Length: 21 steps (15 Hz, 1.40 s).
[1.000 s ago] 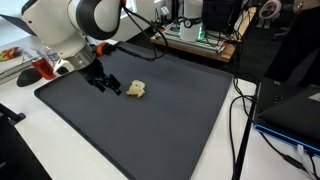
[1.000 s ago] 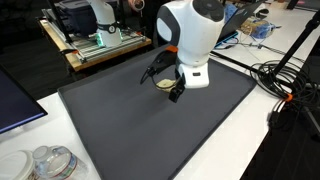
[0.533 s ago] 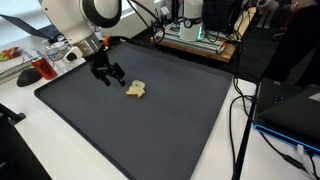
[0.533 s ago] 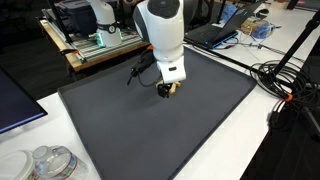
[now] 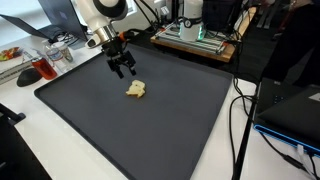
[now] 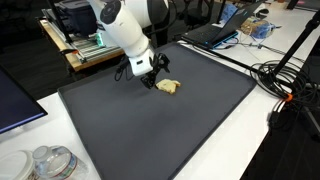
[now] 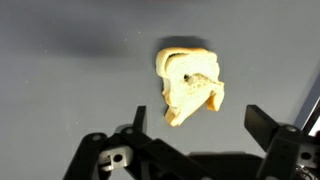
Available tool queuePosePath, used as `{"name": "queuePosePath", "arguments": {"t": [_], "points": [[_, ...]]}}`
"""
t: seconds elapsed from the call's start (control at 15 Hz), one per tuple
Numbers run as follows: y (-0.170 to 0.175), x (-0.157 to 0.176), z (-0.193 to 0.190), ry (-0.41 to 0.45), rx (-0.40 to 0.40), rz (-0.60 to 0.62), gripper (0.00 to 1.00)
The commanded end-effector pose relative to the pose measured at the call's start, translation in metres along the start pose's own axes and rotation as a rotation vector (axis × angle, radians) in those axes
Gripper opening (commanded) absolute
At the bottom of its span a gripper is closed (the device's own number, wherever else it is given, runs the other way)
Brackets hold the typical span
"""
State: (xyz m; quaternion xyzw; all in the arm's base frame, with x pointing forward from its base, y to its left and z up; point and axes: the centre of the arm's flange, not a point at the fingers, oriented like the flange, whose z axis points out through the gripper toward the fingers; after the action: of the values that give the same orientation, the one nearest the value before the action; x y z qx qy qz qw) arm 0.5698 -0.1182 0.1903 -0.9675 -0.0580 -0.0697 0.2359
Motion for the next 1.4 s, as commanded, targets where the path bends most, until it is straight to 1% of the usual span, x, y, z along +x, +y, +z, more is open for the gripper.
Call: {"name": "queuePosePath", "arguments": {"t": [0.0,0.27,0.47,0.73,0.87,1.0,1.2,1.33], "points": [[-0.008,-0.056,-0.012,0.106,-0.006,0.009,1.0],[-0.014,-0.087,-0.022,0.199,-0.058,0.027,1.0],[-0.028,-0.099,-0.031,0.241,-0.138,0.053,1.0],[-0.052,-0.106,-0.037,0.267,-0.275,0.066,1.0],[-0.066,-0.109,-0.036,0.288,-0.306,0.037,1.0],[-0.08,-0.111,-0.035,0.317,-0.349,0.053,1.0],[-0.101,-0.111,-0.034,0.338,-0.425,0.086,1.0],[-0.119,-0.11,-0.031,0.333,-0.453,0.092,1.0]]}}
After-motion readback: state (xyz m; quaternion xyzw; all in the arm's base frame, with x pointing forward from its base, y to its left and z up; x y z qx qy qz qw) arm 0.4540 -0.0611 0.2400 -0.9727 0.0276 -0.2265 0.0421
